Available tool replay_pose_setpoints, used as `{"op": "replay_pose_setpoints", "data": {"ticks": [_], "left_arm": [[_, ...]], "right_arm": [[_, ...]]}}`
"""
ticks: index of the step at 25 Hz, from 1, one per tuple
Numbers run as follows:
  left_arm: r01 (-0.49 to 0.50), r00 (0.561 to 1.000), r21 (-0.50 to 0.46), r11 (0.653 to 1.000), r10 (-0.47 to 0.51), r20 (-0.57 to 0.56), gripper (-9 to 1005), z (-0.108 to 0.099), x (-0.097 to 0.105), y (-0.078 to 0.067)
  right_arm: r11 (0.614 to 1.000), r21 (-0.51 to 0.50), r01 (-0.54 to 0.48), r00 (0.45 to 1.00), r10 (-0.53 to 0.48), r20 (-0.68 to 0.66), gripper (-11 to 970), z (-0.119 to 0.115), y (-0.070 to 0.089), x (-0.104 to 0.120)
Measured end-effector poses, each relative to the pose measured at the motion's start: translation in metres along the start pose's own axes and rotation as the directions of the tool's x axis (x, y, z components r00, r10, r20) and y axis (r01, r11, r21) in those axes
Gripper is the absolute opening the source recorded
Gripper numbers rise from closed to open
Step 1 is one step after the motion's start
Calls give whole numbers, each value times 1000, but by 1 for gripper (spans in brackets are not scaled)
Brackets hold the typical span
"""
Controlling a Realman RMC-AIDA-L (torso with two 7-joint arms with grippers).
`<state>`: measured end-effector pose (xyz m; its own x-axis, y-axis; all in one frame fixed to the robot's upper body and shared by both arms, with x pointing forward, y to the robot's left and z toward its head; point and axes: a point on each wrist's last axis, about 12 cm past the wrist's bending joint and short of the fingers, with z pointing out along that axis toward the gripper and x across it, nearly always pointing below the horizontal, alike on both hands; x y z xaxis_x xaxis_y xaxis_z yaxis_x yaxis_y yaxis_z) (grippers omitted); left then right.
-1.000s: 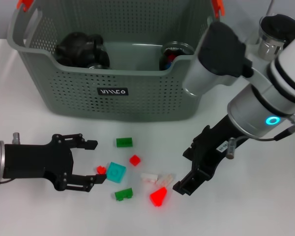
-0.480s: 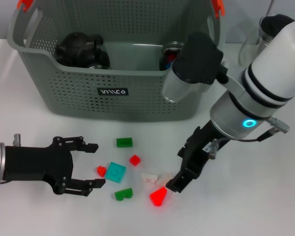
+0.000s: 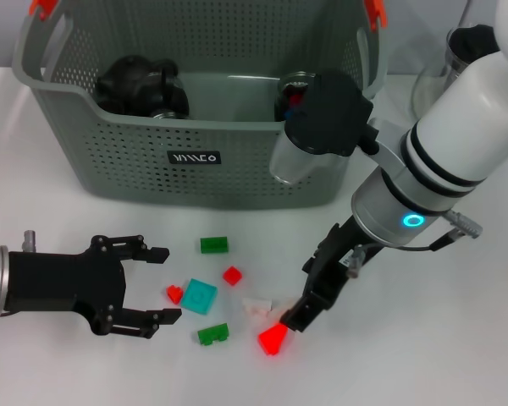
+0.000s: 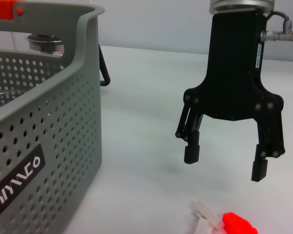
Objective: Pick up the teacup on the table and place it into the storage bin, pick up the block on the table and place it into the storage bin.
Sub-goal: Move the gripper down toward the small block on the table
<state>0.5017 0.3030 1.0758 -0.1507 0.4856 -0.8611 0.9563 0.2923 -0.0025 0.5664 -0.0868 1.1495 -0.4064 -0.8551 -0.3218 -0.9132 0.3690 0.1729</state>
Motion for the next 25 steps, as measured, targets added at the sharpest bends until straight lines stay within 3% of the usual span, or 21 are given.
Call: {"op": "replay_pose_setpoints", "data": {"ticks": [8,25], "left_arm": [[-2,1000,-2,1000,2,1,847,0,0,0],[2,1000,1,1000,-2,4,847,2,1,0]], "right_arm": [[996,35,-87,996,86,11,912,12,-3,-2],[995,100,-15,998,9,54,912,42,8,-7]]}}
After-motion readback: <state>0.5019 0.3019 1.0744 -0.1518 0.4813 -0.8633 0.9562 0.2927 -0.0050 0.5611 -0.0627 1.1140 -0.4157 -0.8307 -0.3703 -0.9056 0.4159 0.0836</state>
